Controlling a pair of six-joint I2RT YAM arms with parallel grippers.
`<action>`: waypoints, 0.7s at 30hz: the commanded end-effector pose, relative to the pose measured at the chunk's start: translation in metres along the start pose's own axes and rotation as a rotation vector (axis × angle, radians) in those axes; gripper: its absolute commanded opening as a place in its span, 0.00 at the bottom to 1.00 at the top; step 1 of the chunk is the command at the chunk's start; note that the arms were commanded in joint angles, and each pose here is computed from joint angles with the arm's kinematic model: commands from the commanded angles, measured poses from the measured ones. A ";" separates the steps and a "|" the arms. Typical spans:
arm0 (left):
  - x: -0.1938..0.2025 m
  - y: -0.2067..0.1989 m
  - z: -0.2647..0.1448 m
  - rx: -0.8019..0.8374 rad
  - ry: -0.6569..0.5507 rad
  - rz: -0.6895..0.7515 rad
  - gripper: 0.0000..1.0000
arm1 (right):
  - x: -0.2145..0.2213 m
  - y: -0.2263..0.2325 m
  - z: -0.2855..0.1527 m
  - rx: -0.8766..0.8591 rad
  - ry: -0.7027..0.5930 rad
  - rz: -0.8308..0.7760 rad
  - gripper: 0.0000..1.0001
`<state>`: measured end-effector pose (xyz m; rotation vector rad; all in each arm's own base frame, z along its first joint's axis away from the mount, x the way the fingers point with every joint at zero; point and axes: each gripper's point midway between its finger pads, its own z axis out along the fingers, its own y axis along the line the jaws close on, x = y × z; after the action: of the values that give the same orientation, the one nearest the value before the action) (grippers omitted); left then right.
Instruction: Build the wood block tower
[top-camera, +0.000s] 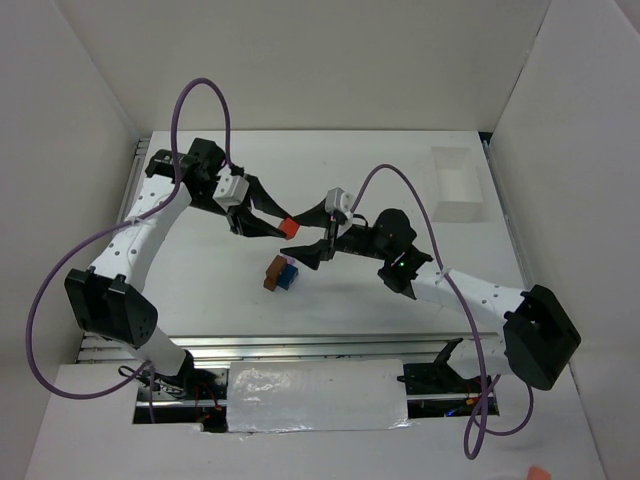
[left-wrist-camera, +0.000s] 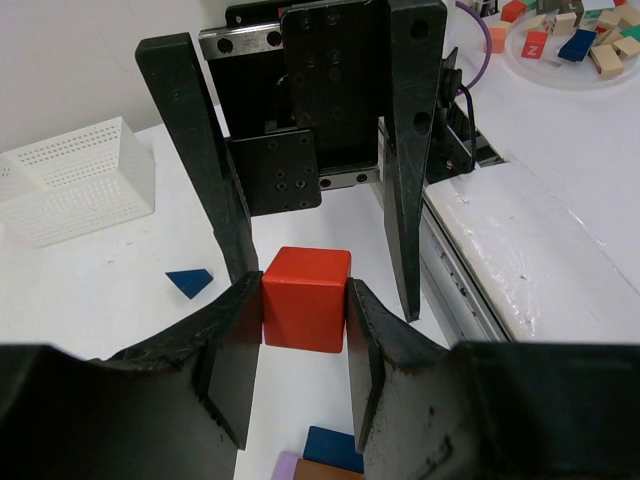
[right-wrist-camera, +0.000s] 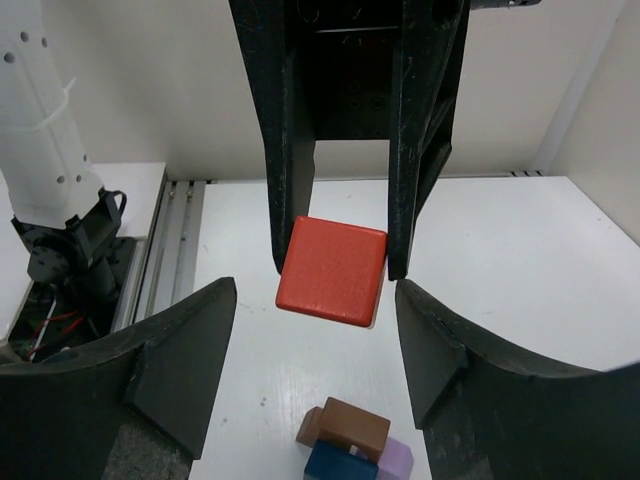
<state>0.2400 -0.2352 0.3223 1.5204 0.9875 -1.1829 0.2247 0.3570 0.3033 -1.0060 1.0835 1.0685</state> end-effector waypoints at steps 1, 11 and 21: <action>-0.042 -0.003 0.003 -0.009 -0.186 0.074 0.01 | -0.028 0.007 0.002 -0.029 -0.063 -0.067 0.72; -0.042 -0.007 0.002 -0.012 -0.184 0.092 0.01 | -0.035 -0.001 0.005 0.030 -0.090 -0.062 0.28; -0.041 -0.007 0.001 -0.012 -0.167 0.083 0.54 | -0.030 -0.012 -0.006 0.094 -0.065 -0.059 0.00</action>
<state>0.2369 -0.2336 0.3252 1.5029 0.9786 -1.1901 0.2304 0.3551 0.3090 -0.9606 1.0832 1.0187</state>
